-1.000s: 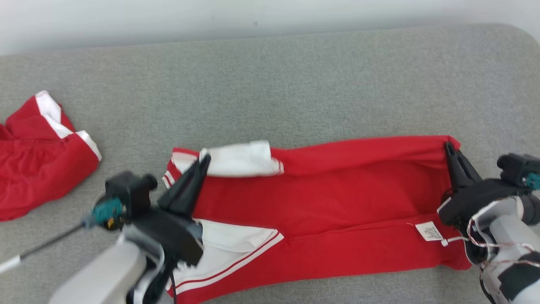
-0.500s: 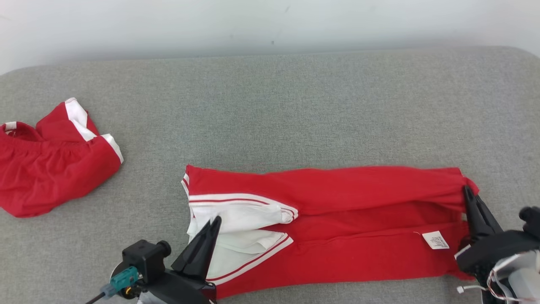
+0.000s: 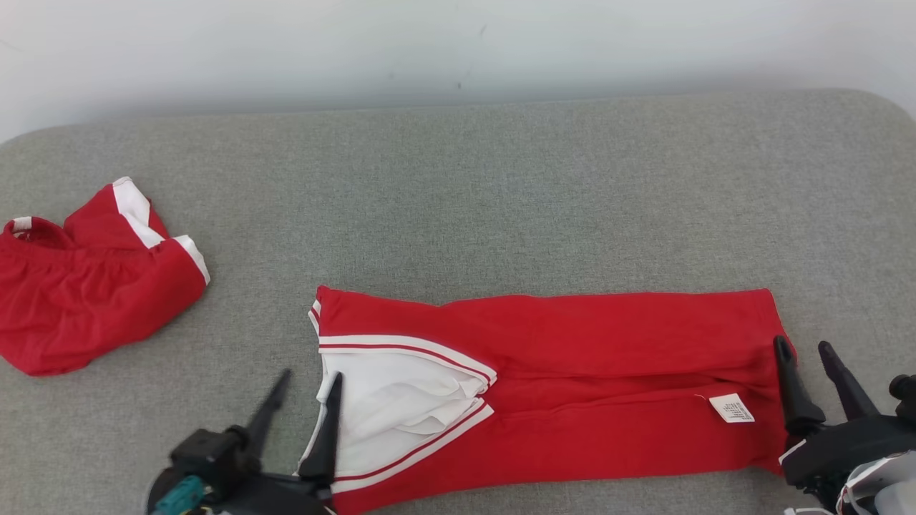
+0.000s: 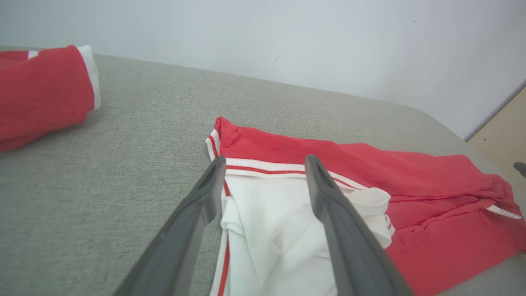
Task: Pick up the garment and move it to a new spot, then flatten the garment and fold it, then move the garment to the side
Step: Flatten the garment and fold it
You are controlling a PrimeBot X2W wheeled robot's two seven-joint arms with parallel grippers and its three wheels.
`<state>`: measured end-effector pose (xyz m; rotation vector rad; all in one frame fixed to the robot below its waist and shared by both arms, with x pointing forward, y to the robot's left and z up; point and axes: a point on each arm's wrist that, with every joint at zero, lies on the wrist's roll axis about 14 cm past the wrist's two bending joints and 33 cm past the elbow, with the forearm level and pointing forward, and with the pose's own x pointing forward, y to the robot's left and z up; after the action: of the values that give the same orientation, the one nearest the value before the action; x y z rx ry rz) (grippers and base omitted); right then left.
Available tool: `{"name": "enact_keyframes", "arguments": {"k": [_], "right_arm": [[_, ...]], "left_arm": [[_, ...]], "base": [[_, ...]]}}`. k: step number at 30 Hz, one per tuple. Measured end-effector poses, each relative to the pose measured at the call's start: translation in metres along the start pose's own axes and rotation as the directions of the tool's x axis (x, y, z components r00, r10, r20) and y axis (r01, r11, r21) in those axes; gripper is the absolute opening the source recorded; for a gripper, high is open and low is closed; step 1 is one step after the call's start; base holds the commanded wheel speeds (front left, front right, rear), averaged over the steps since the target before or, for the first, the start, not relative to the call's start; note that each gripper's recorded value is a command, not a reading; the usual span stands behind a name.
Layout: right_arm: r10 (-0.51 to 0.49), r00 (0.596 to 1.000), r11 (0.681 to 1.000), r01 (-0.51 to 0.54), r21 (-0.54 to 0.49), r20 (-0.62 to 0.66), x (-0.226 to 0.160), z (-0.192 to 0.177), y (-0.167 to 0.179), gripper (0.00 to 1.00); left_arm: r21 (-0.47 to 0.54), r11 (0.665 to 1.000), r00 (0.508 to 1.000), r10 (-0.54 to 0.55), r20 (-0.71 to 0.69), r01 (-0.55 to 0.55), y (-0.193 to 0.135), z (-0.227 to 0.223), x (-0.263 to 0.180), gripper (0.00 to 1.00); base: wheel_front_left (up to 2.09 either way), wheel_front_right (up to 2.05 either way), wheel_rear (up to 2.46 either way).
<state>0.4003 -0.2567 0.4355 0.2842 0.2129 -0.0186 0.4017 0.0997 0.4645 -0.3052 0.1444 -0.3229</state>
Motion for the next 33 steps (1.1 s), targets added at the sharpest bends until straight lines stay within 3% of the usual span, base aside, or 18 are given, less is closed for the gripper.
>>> {"name": "enact_keyframes", "arguments": {"k": [4,11,22,23,24,25,26,33], "right_arm": [[-0.005,1.0,1.0,0.005,-0.015,0.008,0.001,0.008,-0.002,1.0],[-0.047,0.994,0.999,0.045,-0.024,-0.097,0.004,-0.011,-0.01,1.0],[-0.064,0.97,0.998,0.061,-0.021,-0.235,0.014,-0.05,-0.004,1.0],[-0.059,0.967,0.998,0.056,-0.018,-0.247,0.013,-0.054,-0.002,0.76],[-0.054,0.965,0.999,0.052,-0.014,-0.255,0.013,-0.057,0.001,0.42],[-0.051,0.965,0.999,0.05,-0.012,-0.258,0.013,-0.058,0.001,0.17],[-0.052,0.964,0.999,0.05,-0.013,-0.262,0.012,-0.059,0.001,0.0],[-0.071,0.966,0.997,0.072,-0.005,-0.248,0.01,-0.052,-0.007,0.0]], "left_arm": [[0.057,0.995,0.993,0.074,0.087,-0.079,0.019,0.023,-0.004,1.0],[0.108,0.973,0.963,0.18,0.203,-0.205,0.046,0.05,-0.022,1.0],[0.121,0.949,0.94,0.261,0.219,-0.292,0.072,0.047,-0.045,1.0],[0.128,0.946,0.939,0.265,0.218,-0.296,0.074,0.047,-0.046,1.0],[0.135,0.943,0.937,0.271,0.219,-0.304,0.076,0.047,-0.047,1.0],[0.134,0.941,0.935,0.277,0.22,-0.31,0.078,0.047,-0.049,1.0],[0.133,0.94,0.934,0.282,0.22,-0.315,0.079,0.047,-0.05,1.0],[0.139,0.935,0.93,0.29,0.224,-0.325,0.081,0.047,-0.056,1.0]], "base": [[0.0,0.0,0.0],[0.0,0.0,0.0],[0.0,0.0,0.0],[0.0,0.0,0.0],[0.0,0.0,0.0],[0.0,0.0,0.0],[0.0,0.0,0.0],[0.0,0.0,0.0]]}}
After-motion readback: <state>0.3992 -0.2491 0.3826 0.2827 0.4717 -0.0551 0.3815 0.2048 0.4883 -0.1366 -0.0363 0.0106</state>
